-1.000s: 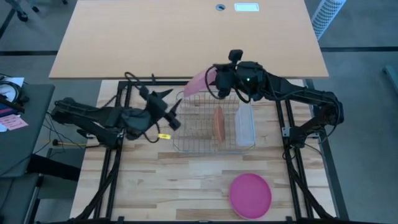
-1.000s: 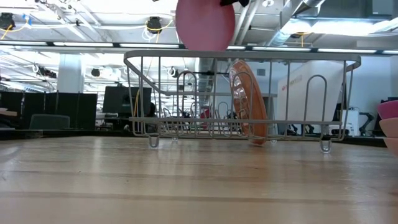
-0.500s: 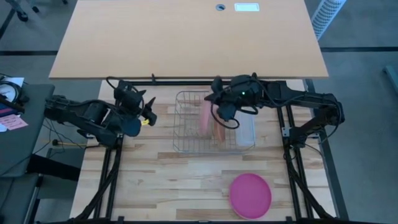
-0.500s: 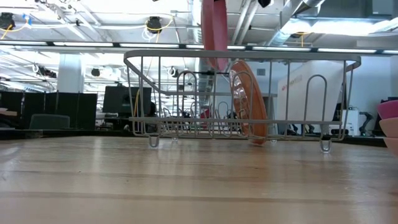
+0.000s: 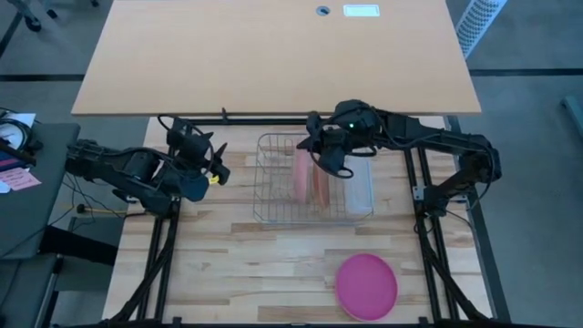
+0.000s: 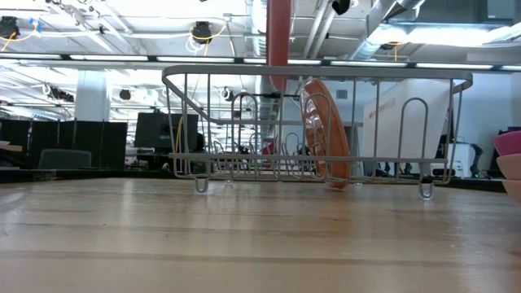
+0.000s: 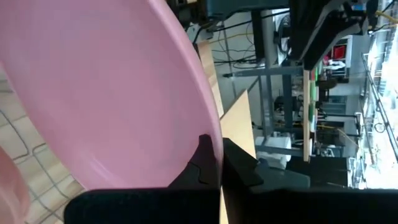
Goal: Sort dishes
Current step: Put the light pink plate in the dish rack
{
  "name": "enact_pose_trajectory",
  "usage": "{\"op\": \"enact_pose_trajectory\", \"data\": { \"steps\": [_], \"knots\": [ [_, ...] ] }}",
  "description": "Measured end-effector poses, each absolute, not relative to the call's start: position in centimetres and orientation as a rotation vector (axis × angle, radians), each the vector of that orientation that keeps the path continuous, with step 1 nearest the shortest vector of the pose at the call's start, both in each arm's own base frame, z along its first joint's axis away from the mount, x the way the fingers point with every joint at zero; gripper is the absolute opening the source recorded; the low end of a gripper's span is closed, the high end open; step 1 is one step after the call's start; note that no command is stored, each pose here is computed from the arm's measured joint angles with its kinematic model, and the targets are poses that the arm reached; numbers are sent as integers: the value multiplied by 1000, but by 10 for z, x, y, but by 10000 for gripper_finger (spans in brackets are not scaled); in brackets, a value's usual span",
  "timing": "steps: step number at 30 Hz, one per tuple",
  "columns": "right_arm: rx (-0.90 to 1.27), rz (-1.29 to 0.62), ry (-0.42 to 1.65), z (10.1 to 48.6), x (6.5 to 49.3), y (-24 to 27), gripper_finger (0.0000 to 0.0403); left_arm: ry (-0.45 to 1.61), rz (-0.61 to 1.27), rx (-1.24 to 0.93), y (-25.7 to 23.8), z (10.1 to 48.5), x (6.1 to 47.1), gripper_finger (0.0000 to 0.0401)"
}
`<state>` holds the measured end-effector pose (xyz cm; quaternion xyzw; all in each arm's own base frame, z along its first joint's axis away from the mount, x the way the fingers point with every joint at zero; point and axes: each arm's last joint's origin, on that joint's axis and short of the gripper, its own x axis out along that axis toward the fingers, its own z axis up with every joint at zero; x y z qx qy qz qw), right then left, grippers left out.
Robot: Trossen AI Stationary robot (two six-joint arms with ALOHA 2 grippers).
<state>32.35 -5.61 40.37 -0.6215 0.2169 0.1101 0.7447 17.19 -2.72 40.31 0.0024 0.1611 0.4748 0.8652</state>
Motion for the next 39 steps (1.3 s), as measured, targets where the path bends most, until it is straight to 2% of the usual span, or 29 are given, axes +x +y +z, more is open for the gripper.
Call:
{"op": "enact_pose_trajectory", "data": {
  "steps": [10, 15, 30, 39],
  "knots": [
    [-1322, 291, 561, 376, 345, -66, 0, 337, 1004, 13, -27, 403, 171, 210],
    [-1252, 286, 592, 371, 344, -68, 0, 354, 1010, 22, -26, 401, 169, 210],
    [-1229, 260, 610, 344, 344, -78, 0, 376, 1038, 9, -24, 396, 162, 210],
    [-1209, 310, 643, 333, 339, -78, 0, 365, 1048, 17, -24, 397, 162, 210]
  ]
}}
